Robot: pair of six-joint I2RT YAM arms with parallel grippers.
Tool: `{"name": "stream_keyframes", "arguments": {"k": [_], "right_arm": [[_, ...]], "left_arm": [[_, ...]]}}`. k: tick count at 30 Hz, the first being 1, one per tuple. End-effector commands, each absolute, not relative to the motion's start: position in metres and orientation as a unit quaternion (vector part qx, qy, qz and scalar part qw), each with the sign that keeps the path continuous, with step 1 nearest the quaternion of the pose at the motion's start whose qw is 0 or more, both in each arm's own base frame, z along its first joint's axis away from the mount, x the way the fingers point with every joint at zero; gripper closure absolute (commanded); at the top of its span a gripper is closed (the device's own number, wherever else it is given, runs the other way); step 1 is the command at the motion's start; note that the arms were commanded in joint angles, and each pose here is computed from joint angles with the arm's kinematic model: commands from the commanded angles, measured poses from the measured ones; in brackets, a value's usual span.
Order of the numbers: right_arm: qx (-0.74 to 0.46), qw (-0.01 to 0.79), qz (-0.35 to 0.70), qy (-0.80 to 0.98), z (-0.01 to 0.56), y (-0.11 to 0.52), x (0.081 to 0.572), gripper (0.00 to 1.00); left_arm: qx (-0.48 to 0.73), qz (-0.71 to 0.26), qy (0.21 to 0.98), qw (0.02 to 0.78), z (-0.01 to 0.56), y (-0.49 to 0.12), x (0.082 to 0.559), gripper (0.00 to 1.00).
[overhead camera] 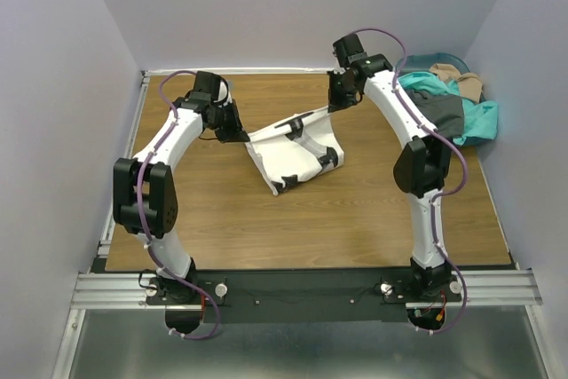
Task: Fold and stack the t-shirts
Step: Fold the tshirt, then neatly place the folded tshirt to the corner
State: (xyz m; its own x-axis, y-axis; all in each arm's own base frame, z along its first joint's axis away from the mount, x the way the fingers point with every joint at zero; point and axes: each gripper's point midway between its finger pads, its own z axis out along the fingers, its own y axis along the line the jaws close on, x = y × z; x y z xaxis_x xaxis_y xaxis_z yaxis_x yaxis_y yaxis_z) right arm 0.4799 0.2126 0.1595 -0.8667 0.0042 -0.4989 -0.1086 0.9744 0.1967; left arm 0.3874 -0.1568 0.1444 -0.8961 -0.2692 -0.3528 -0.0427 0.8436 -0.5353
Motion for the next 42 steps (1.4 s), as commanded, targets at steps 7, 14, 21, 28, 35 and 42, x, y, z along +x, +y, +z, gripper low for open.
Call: {"name": "stream_keyframes", "arguments": {"k": [7,14,21,28,35,42], "right_arm": [[-0.031,0.267,0.078,0.960,0.133,0.193,0.514,1.00],[-0.039,0.261,0.097,0.960,0.117,0.201,0.524,0.81],[-0.049,0.287,0.102,0.951,0.135,0.198,0.534,0.18],[-0.083,0.295,0.143,0.941,0.160,0.208,0.519,0.17],[-0.117,0.289,0.209,0.927,0.172,0.227,0.488,0.19],[-0.152,0.244,0.294,0.912,0.158,0.264,0.449,0.19]], "left_arm": [[-0.082,-0.232,0.951,0.187,0.107,-0.129,0.411,1.00],[-0.103,-0.211,0.954,0.187,0.090,-0.112,0.432,1.00],[-0.129,-0.197,0.946,0.222,0.104,-0.098,0.458,0.29],[-0.113,-0.224,0.933,0.258,0.124,-0.106,0.454,0.29],[-0.088,-0.274,0.920,0.266,0.120,-0.127,0.422,0.29],[-0.064,-0.340,0.892,0.292,0.121,-0.148,0.392,0.29]]}}
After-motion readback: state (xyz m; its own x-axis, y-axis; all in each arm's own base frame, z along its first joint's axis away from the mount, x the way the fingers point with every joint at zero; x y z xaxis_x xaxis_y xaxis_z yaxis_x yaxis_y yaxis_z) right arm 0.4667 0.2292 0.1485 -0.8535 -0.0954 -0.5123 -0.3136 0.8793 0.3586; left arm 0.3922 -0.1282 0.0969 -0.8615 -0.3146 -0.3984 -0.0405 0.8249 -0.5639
